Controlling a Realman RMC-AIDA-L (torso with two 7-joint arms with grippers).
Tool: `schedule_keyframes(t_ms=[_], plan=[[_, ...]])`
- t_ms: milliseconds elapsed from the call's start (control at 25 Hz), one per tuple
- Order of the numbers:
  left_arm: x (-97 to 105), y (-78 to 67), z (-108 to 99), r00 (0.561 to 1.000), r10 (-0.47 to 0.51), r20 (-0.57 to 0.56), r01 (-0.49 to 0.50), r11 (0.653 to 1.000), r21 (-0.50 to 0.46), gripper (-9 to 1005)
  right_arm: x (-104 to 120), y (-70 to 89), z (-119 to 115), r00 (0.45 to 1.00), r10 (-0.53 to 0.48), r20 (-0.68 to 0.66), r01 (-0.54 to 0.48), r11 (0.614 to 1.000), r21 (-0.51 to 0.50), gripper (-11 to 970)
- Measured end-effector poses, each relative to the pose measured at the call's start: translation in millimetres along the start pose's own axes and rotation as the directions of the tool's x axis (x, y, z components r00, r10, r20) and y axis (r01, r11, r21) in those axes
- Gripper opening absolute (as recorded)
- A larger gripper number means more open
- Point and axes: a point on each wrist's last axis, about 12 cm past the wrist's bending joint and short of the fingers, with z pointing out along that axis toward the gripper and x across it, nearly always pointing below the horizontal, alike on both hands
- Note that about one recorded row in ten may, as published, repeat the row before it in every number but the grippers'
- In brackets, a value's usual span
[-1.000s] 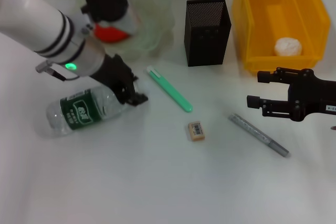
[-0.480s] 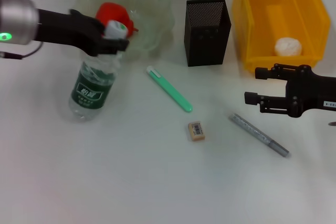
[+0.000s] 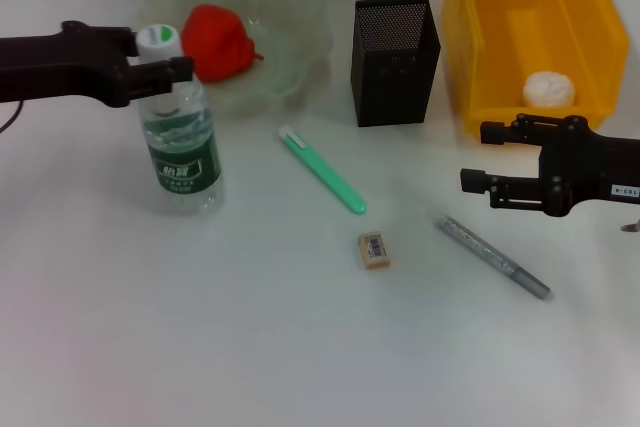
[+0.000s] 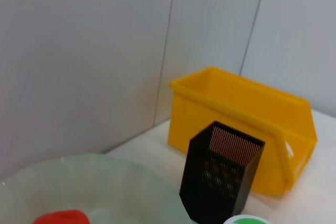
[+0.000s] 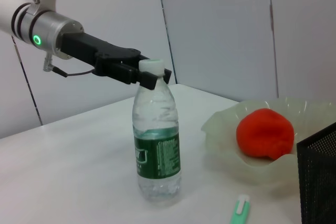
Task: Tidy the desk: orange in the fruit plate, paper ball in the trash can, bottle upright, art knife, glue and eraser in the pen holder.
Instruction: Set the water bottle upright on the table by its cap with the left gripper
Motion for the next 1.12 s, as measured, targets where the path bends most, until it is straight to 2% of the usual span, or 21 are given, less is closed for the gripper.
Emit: schedule_keyframes(t_ms=[80,360,1120], plan=[[6,0.2,-9,0.999,0.0,0.05,0.001,1.0,-0.017,446,-1,-0.3,1,1.0,-0.002,-0.001,0.002,1.0,-0.002,675],[22,0.8,-19,0.988,0.014,0.154,-0.007,0.999,-0.047,446,-1,-0.9,2,1.0,-0.005,-0.009,0.005,1.0,-0.001,670],[44,10.9,-3,0.975,0.055,0.215,-0.018,0.985,-0.17,484,-2,-1.2,2,1.0,-0.007,-0.002,0.007,1.0,0.0,658]])
